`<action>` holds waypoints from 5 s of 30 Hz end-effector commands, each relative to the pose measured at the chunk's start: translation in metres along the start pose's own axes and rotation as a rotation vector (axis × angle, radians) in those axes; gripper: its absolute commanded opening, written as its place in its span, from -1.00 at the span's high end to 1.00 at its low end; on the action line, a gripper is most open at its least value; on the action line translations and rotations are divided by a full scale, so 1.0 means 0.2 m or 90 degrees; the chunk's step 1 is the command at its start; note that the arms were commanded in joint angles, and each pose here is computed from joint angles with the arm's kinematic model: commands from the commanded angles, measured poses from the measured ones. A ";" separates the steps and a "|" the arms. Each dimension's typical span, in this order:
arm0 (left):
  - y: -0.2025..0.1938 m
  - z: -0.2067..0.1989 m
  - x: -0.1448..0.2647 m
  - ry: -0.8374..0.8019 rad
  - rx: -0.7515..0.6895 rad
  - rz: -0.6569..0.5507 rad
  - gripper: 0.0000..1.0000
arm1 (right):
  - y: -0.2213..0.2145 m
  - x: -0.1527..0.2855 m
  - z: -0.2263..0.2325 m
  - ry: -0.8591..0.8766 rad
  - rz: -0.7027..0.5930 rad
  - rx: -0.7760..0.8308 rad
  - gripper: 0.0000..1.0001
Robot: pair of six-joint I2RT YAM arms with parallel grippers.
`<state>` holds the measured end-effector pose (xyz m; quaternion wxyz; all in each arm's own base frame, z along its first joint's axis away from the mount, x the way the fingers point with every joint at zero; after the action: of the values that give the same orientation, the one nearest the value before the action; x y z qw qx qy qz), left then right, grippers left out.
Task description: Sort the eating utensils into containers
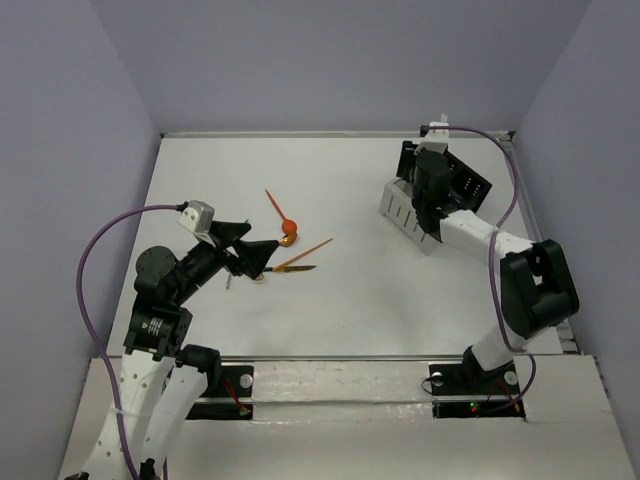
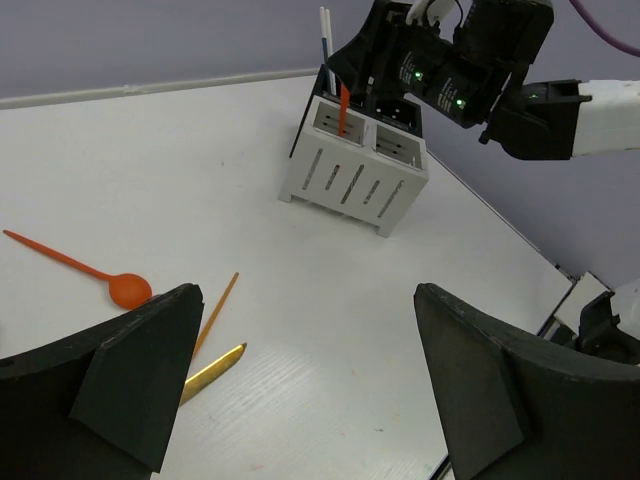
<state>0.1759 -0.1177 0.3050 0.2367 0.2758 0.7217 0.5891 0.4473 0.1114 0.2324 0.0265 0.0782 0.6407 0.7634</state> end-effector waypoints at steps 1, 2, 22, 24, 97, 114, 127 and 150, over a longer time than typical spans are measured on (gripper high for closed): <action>0.09 -0.04 0.01 -0.020 -0.028 -0.043 -0.98 | 0.29 0.10 0.08 0.083 -0.037 -0.067 -0.16; 0.09 -0.04 0.01 -0.021 -0.029 -0.042 -0.98 | 0.29 0.13 0.12 0.104 -0.025 -0.073 -0.16; 0.13 0.08 0.04 0.074 -0.033 -0.066 -0.98 | -0.58 0.95 1.11 0.453 0.400 -0.003 0.42; 0.13 0.09 0.04 0.081 -0.032 -0.067 -0.98 | -0.65 0.96 1.15 0.450 0.432 -0.010 0.37; 0.11 0.05 0.02 0.027 -0.028 -0.056 -0.98 | -1.12 0.65 0.52 0.081 0.504 0.190 0.40; 0.10 0.04 0.02 0.023 -0.026 -0.053 -0.98 | -0.40 0.62 0.61 0.158 0.323 0.044 0.86; 0.09 0.02 0.00 0.001 -0.023 -0.041 -0.98 | 0.67 0.18 -0.01 -0.018 -0.175 -0.152 0.86; 0.08 0.01 -0.03 -0.011 -0.022 -0.023 -0.98 | 0.43 -0.48 -0.32 -0.114 -0.245 -0.023 0.86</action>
<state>0.1847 -0.1161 0.3020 0.2281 0.2777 0.7236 0.5893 0.5325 0.0165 0.2701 0.1939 0.0693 0.6441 0.7367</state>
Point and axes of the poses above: each gripper's point midway between its finger pads, its own x axis back along the fingers, its own z axis along the line the jaws close on, y = z × x, the point moved 5 cm from there along x, back along the fingers, and after that the axes turned 9 degrees about -x, right-handed, at the moved point
